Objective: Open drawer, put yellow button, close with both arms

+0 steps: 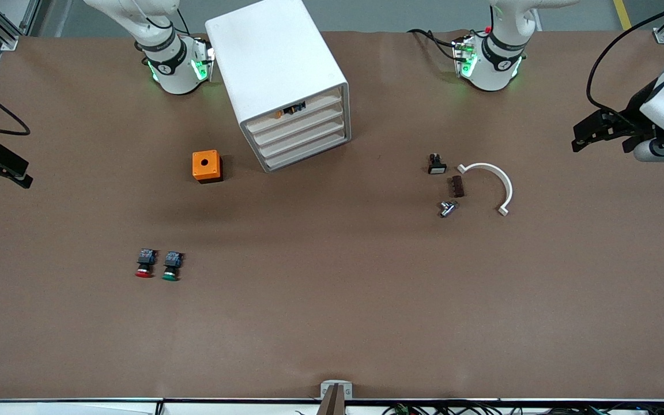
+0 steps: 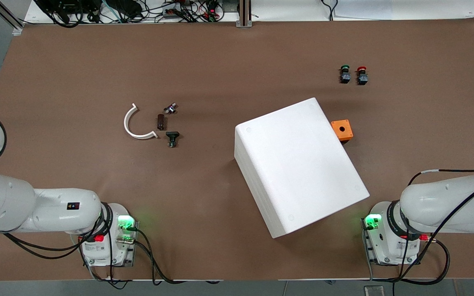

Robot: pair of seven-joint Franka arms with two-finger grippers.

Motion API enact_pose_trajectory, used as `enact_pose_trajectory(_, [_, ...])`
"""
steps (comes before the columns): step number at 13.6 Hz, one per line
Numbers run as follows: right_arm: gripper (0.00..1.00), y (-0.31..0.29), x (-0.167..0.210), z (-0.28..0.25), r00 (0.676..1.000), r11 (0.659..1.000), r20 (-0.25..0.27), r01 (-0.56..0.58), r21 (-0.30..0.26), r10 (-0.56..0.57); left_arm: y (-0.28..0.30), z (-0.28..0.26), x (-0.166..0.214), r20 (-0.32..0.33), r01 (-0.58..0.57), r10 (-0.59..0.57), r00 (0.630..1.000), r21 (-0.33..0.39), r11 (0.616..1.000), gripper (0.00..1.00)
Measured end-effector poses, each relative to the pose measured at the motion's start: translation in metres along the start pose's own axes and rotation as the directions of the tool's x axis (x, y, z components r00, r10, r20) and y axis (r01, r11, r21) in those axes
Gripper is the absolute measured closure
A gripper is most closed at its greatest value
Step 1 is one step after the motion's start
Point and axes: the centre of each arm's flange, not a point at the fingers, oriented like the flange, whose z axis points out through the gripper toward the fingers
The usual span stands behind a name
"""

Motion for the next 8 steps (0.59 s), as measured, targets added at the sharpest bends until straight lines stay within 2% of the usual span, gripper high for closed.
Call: enact_pose_trajectory(8, [0.00,0.0000,0.0000,0.0000,1.000,1.000,0.000,0.000,0.000,0.000,0.0034,-0.0008,0.0000,-0.002,-0.005,0.005,1.000,0.000,1.000,0.00])
